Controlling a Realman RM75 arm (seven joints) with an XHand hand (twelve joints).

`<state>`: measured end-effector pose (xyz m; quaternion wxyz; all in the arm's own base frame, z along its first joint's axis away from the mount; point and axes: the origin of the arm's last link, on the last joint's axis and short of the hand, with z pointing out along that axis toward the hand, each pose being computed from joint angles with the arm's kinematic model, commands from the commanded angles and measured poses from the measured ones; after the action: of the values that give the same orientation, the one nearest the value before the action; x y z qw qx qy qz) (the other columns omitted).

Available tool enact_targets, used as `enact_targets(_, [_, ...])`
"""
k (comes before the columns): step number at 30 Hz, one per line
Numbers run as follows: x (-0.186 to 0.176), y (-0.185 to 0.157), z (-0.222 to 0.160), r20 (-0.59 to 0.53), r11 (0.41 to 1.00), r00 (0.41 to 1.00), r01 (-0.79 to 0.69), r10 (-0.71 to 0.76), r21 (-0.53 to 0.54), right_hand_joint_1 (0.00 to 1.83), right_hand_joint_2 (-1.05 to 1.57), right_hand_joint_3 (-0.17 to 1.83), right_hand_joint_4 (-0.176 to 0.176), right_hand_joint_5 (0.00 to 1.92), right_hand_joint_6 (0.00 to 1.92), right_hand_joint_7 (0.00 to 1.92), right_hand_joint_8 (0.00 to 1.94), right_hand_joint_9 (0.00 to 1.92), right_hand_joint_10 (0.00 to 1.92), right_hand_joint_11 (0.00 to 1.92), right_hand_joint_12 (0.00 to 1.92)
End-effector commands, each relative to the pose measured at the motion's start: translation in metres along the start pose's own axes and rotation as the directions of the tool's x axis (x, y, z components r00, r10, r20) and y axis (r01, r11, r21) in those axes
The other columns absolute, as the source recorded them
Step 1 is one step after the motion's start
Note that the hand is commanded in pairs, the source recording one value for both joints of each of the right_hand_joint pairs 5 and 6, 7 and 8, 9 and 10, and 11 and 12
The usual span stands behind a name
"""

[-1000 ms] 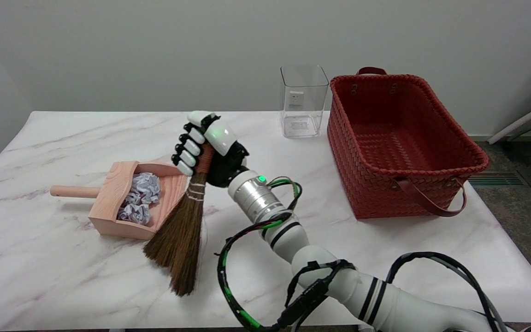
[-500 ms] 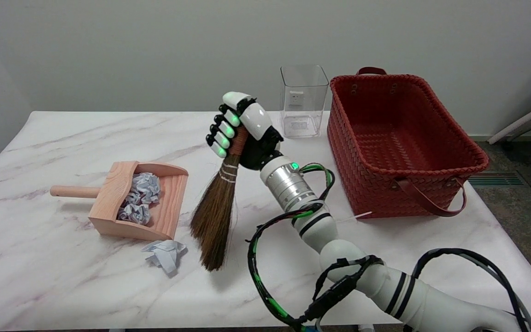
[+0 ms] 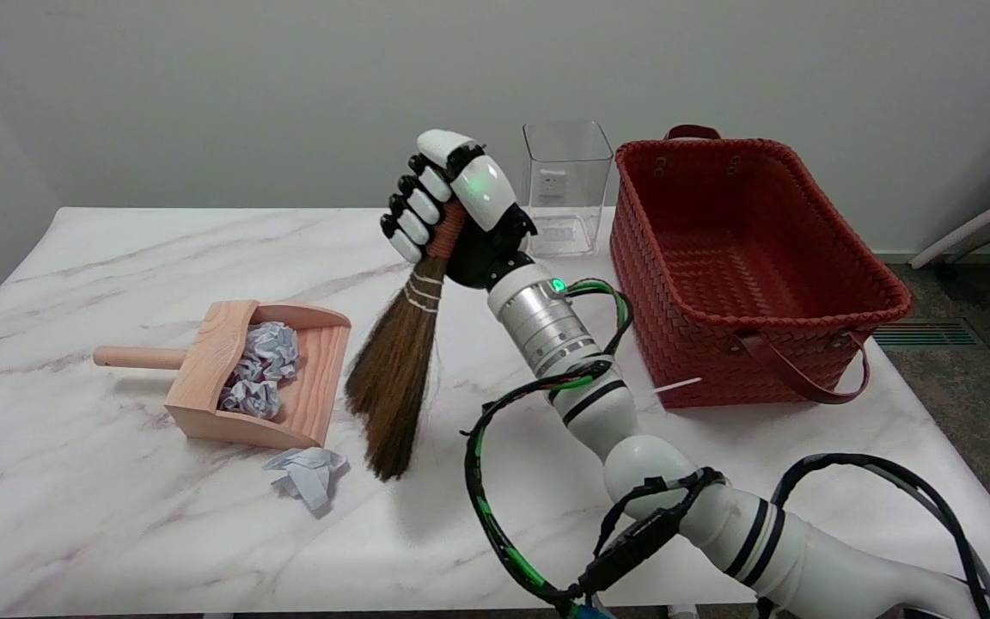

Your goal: Sweep the paper ball into the dustpan.

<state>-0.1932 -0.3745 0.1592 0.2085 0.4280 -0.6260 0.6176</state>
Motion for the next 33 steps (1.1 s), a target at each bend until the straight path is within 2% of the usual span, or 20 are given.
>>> enact_targets(1, [-0.075, 0.013, -0.010, 0.097, 0.982, 0.978, -0.187, 0.186, -0.006, 0.72, 1.50, 1.14, 0.000, 1.92, 1.92, 1.92, 1.92, 1.92, 1.92, 1.83, 1.83])
enact_targets(10, [-0.080, 0.055, -0.042, 0.037, 0.963, 0.968, -0.243, 0.249, -0.120, 0.75, 1.34, 1.20, 0.000, 1.92, 1.92, 1.92, 1.92, 1.92, 1.92, 1.84, 1.84])
enact_targets(22, [-0.092, 0.088, -0.028, -0.010, 0.923, 0.938, -0.343, 0.346, -0.176, 0.75, 1.27, 1.19, 0.000, 1.92, 1.92, 1.92, 1.92, 1.92, 1.92, 1.83, 1.83])
enact_targets(29, [-0.055, 0.114, -0.042, -0.117, 0.902, 0.928, -0.372, 0.354, -0.218, 0.76, 1.23, 1.17, 0.000, 1.92, 1.92, 1.92, 1.92, 1.92, 1.92, 1.81, 1.81])
enact_targets(33, [-0.037, 0.120, -0.043, -0.144, 0.911, 0.939, -0.340, 0.314, -0.234, 0.76, 1.23, 1.15, 0.000, 1.92, 1.92, 1.92, 1.92, 1.92, 1.92, 1.81, 1.81])
